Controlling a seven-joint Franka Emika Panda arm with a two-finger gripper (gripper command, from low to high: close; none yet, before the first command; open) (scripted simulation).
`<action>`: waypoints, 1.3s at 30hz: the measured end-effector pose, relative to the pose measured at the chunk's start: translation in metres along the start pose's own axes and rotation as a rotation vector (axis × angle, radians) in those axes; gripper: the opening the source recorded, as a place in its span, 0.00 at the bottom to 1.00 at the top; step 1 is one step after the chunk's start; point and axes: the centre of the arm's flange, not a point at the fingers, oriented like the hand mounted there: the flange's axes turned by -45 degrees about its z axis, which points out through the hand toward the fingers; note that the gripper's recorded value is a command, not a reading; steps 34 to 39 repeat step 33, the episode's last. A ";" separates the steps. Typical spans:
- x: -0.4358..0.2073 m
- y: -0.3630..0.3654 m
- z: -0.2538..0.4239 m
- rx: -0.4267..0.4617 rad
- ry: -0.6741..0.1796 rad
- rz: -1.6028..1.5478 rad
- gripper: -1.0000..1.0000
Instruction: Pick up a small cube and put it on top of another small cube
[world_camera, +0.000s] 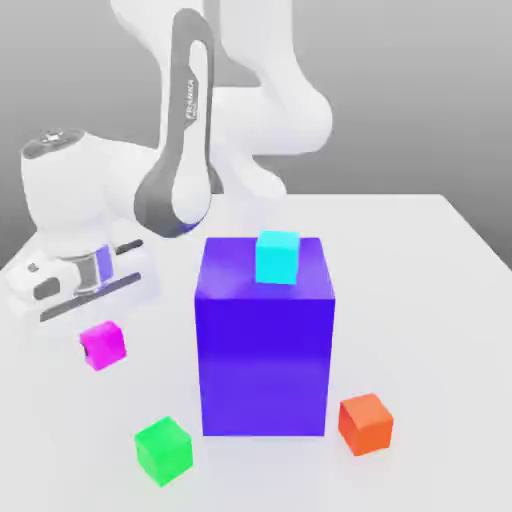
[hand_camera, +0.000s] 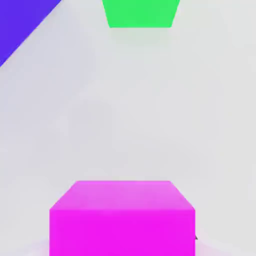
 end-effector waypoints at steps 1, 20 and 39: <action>0.008 0.001 -0.002 -0.001 -0.001 -0.040 0.00; 0.123 0.014 -0.035 -0.034 -0.026 -0.613 0.00; 0.132 0.020 0.027 -0.029 -0.027 -0.666 1.00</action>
